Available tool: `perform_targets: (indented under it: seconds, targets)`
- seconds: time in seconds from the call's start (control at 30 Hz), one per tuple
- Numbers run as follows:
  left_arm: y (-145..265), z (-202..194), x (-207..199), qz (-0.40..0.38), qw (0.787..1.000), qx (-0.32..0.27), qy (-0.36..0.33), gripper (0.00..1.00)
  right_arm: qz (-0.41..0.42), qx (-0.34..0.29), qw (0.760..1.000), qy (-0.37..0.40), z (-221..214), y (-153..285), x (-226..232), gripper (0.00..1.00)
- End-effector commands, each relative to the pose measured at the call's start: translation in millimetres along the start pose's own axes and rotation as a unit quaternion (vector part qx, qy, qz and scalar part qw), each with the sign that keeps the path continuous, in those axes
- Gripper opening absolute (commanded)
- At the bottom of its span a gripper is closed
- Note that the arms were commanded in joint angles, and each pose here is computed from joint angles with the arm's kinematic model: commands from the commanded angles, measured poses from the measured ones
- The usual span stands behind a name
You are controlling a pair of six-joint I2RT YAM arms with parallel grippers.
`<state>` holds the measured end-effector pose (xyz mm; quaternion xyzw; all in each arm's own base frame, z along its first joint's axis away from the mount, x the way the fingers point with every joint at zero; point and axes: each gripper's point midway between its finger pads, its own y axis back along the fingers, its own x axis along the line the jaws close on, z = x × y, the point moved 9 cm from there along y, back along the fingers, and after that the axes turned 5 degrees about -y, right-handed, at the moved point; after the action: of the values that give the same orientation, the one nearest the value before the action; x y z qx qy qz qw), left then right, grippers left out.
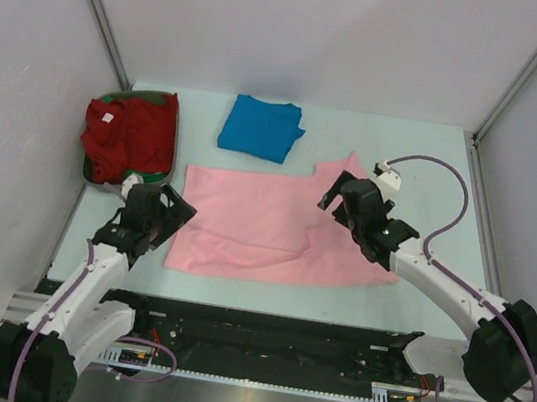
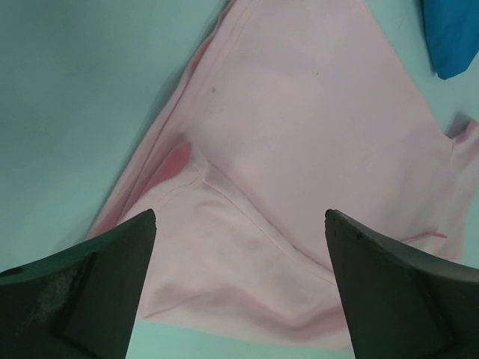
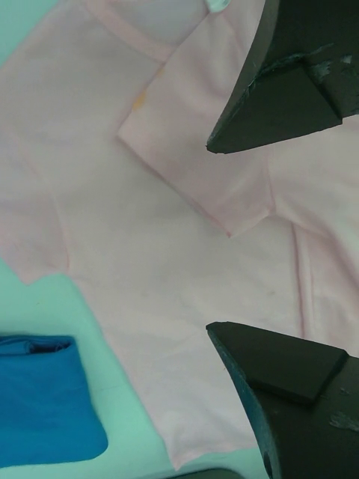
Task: Fold and stack the t-shirts
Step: Fold the tshirt
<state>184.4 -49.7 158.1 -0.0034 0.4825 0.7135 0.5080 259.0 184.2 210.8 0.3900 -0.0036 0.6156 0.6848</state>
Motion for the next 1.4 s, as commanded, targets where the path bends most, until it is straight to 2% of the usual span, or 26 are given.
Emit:
perform_targets:
  seconds: [0.0,0.13,0.23,0.33,0.6,0.7,0.83,1.1,1.23,1.37]
  targets:
    - [-19,1,-16,-0.058,0.998,0.02,-0.014,0.98,-0.039,0.019,0.999,0.023,-11,21,-36,1.0]
    - [-34,2,-24,-0.035,0.997,0.068,-0.026,0.74,-0.047,0.01,0.999,0.02,-13,37,-58,1.0]
    - [-44,1,-24,-0.013,0.996,0.085,-0.032,0.64,-0.051,0.002,0.999,0.014,-12,47,-68,1.0]
    - [-50,0,-23,-0.003,0.995,0.091,-0.034,0.59,-0.052,-0.003,0.999,0.013,-12,52,-74,1.0]
    - [-68,-5,-20,0.044,0.988,0.141,-0.052,0.54,-0.05,0.007,0.999,0.009,-19,51,-81,1.0]
    - [-70,-8,-17,0.059,0.984,0.157,-0.061,0.55,-0.048,0.01,0.999,0.005,-21,51,-83,1.0]
    - [-65,-10,-13,0.076,0.978,0.177,-0.08,0.61,-0.048,0.012,0.999,-0.001,-25,51,-88,1.0]
    - [-57,-7,-11,0.096,0.972,0.187,-0.105,0.61,-0.039,0.02,0.999,-0.016,-32,48,-94,1.0]
    - [-59,-8,-7,0.115,0.969,0.189,-0.114,0.42,-0.031,0.025,0.999,-0.022,-36,49,-95,1.0]
    - [-65,-8,-6,0.136,0.963,0.195,-0.126,0.4,-0.022,0.027,0.999,-0.03,-38,50,-97,1.0]
